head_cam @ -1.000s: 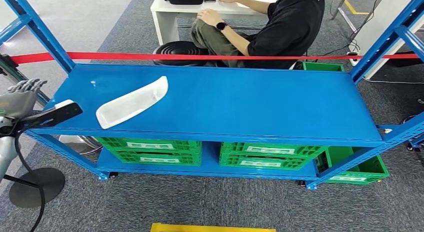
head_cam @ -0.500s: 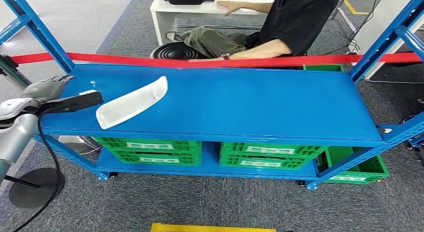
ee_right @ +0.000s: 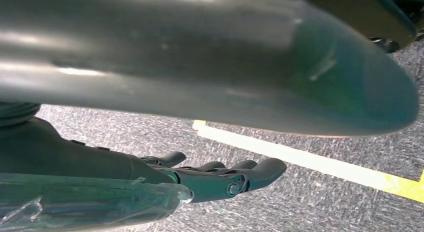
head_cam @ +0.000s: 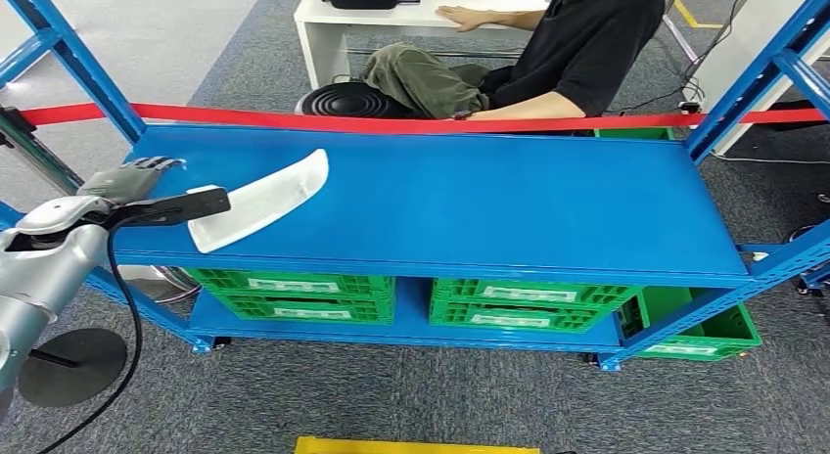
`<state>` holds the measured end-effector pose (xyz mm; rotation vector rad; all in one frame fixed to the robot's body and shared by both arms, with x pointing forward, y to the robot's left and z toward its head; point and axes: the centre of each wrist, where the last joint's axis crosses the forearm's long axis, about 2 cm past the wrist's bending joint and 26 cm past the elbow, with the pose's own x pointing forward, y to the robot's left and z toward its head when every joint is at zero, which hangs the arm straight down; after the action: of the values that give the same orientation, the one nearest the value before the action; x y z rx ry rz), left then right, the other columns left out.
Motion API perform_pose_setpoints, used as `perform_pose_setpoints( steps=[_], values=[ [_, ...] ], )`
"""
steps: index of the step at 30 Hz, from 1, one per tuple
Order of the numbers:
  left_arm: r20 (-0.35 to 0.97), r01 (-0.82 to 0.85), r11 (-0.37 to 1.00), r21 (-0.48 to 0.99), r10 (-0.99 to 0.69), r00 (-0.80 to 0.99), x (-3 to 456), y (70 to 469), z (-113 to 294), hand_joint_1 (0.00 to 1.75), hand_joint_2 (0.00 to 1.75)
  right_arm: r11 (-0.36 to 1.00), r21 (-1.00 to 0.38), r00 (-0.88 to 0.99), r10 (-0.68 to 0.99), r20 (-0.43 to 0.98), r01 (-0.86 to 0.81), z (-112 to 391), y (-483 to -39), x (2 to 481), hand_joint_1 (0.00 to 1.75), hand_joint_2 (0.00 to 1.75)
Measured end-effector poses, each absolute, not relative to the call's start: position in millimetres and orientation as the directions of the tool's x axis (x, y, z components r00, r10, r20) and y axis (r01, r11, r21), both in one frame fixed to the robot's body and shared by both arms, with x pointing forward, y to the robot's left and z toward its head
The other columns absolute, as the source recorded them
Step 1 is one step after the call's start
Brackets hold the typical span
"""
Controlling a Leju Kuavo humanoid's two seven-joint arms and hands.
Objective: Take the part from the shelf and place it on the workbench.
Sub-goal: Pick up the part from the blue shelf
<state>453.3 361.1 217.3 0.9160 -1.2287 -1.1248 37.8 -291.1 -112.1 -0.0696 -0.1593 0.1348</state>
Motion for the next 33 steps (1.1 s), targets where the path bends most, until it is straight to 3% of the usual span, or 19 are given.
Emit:
perform_pose_setpoints(
  steps=[17,33],
  values=[
    [0.244,0.191,0.225,0.955,-0.966,-0.082,451,280,191,0.0,1.75,0.984,-0.083,0.974,0.17,0.147,-0.159,-112,-291,39,0.0,0.0],
    [0.253,0.21,0.229,0.951,-0.963,-0.095,446,264,179,0.0,1.75,0.984,-0.085,0.976,0.167,0.141,-0.156,-112,-292,38,0.0,0.0]
  ],
)
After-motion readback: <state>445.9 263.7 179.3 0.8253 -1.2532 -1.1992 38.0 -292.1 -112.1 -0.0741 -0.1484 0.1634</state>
